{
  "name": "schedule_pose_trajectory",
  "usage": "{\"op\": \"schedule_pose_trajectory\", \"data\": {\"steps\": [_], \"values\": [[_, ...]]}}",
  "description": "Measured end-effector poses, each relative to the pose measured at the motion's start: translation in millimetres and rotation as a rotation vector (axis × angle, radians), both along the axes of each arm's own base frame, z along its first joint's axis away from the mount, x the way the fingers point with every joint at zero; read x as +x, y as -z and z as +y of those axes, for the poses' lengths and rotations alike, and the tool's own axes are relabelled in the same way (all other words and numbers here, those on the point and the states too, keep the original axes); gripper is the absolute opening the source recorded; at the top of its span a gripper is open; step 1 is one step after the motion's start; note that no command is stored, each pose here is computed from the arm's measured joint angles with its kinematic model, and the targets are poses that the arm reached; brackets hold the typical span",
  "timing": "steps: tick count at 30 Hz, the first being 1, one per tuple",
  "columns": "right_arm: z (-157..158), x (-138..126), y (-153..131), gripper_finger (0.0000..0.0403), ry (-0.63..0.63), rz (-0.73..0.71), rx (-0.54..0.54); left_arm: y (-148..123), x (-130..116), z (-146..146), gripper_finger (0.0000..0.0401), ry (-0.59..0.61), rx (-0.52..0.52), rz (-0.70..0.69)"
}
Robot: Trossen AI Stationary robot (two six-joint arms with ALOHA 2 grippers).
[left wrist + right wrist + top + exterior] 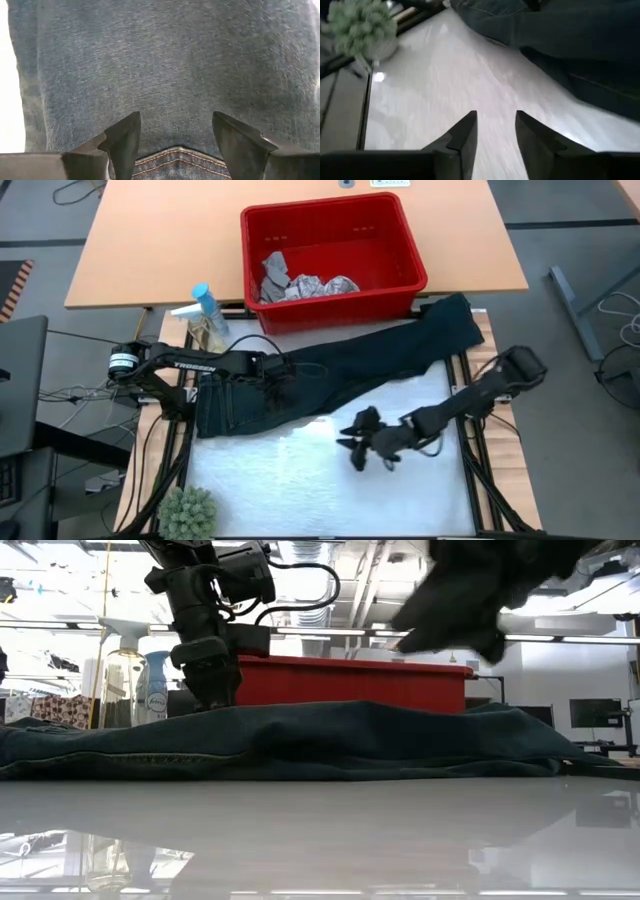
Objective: Fold Laundry from Bin
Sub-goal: Fold the blue jeans
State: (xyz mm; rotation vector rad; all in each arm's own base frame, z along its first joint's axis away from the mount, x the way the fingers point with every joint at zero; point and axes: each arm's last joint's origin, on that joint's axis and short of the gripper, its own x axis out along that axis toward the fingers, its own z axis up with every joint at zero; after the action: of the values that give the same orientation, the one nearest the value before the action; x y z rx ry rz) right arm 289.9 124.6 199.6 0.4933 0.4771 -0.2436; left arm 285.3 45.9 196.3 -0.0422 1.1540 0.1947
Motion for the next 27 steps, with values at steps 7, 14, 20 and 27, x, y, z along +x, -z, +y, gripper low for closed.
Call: {"op": "schedule_pose_trajectory", "data": {"steps": [7,14,20,27], "values": [[3.7,53.7,48.5,0.0226,0.044,-0.106,0.024,0.5,-1.3,-0.6,0.0235,0.062,0.008,0.020],[0.7,95.5,69.7,0.0223,0.048,-0.032,-0.074,0.5,-1.5,-0.7,0.0235,0.076,0.013,0.023],[-21.3,99.8,72.2,0.0222,0.070,0.093,-0.166,0.4,-1.3,-0.7,0.0235,0.088,0.018,0.023],[-48.2,108.0,68.2,0.0221,0.006,0.099,-0.177,0.0,-0.6,-0.5,0.0235,0.103,0.026,0.017]]}}
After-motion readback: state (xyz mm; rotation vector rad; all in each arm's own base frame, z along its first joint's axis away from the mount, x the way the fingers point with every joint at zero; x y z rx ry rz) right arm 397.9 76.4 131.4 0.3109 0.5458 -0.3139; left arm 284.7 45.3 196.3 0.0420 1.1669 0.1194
